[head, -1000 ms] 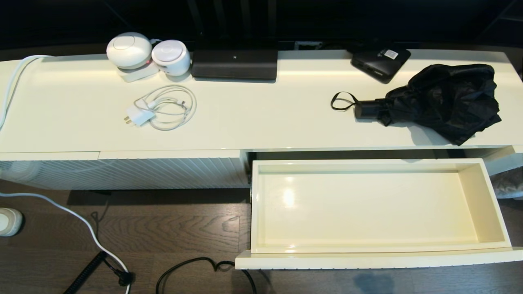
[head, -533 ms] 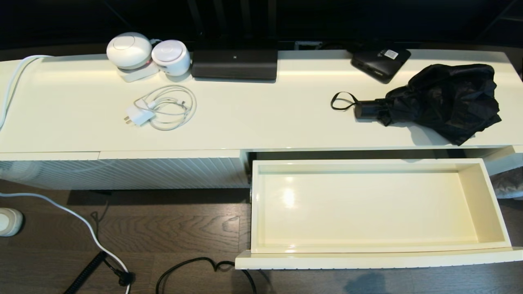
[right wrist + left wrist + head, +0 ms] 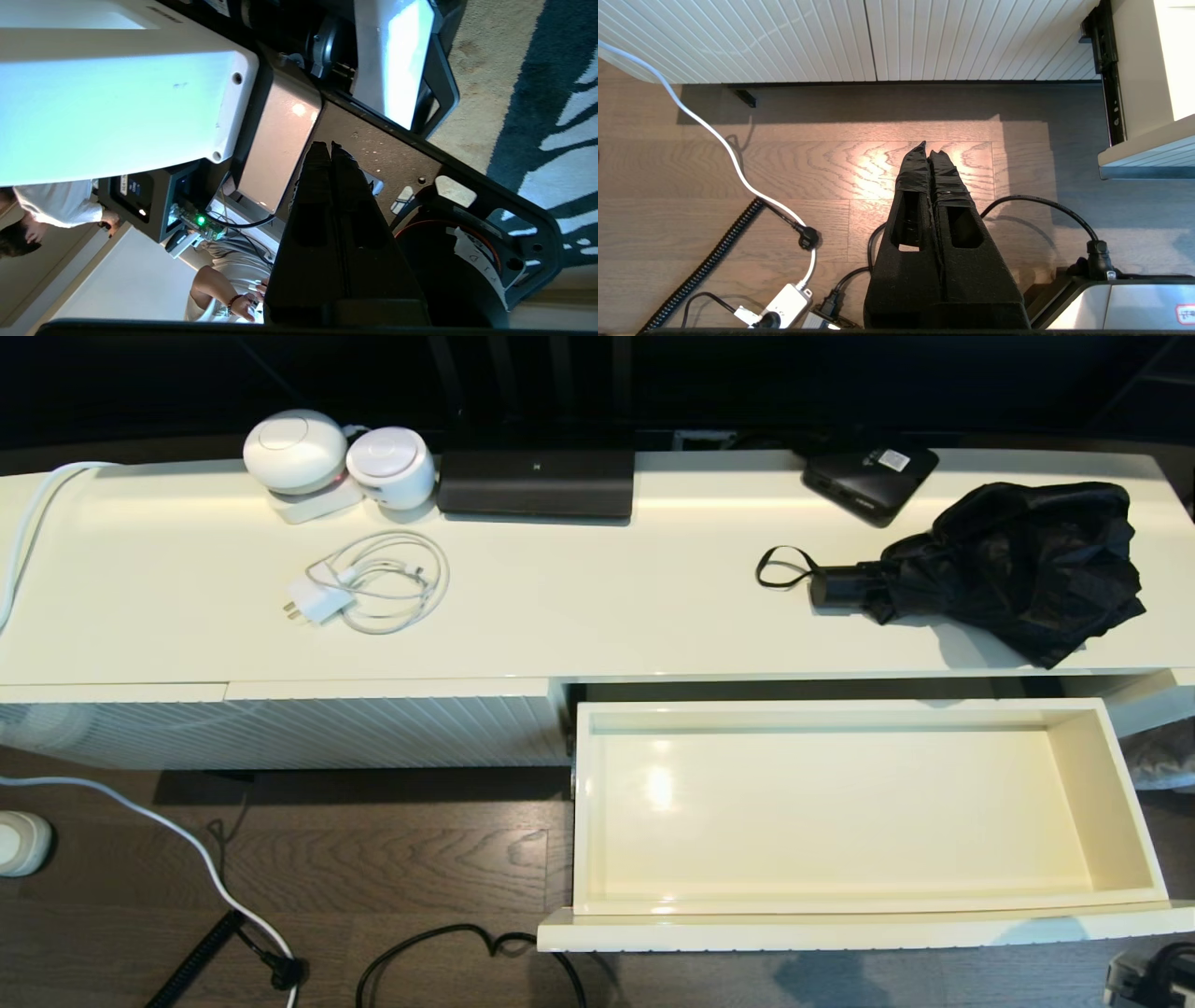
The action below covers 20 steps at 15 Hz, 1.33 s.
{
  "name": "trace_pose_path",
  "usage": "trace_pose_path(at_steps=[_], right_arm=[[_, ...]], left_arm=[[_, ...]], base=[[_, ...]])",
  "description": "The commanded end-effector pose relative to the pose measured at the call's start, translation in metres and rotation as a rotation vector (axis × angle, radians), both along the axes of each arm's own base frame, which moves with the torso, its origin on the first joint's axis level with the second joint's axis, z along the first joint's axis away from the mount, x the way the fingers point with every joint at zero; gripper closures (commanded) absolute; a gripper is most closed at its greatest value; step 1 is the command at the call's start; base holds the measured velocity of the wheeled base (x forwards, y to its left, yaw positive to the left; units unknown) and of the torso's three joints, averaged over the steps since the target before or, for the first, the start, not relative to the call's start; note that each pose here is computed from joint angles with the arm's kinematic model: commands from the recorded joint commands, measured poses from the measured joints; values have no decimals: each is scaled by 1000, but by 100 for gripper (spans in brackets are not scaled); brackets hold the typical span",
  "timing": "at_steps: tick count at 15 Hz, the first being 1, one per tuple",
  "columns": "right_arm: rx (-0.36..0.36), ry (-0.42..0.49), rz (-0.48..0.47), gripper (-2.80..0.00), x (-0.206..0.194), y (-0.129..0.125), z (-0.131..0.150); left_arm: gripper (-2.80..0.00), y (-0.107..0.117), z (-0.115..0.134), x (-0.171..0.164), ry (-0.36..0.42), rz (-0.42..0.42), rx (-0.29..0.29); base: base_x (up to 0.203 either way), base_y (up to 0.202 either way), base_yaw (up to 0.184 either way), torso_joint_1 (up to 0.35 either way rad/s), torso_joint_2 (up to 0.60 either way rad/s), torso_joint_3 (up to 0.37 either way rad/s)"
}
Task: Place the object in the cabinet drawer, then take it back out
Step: Close the drawer
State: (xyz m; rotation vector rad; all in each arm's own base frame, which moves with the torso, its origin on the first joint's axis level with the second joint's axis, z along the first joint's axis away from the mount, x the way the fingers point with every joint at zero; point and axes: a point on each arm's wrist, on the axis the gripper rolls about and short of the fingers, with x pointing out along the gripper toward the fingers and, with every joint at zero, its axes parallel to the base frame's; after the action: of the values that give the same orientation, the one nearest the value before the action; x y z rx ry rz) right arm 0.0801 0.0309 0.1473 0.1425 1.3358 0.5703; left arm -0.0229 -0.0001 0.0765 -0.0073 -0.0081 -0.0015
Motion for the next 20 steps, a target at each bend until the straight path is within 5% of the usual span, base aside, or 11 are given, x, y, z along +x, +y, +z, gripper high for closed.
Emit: trace_pose_path(at_steps=[1, 8, 15, 20], right_arm=[[-31, 39, -4, 0, 9, 2, -5], [-226, -51, -1, 0, 22, 7, -9], [-283, -192, -35, 0, 41, 14, -10], [-240, -335, -78, 0, 56, 18, -9]], left_arm=[[0, 0, 0, 0, -1, 1, 0], [0, 0, 0, 0, 0, 0, 0], [0, 0, 0, 0, -1, 1, 0], [0, 0, 0, 0, -1, 1, 0]], base=[[0, 0, 0, 0, 0, 0], [0, 0, 0, 0, 0, 0], [0, 0, 0, 0, 0, 0], [0, 0, 0, 0, 0, 0]])
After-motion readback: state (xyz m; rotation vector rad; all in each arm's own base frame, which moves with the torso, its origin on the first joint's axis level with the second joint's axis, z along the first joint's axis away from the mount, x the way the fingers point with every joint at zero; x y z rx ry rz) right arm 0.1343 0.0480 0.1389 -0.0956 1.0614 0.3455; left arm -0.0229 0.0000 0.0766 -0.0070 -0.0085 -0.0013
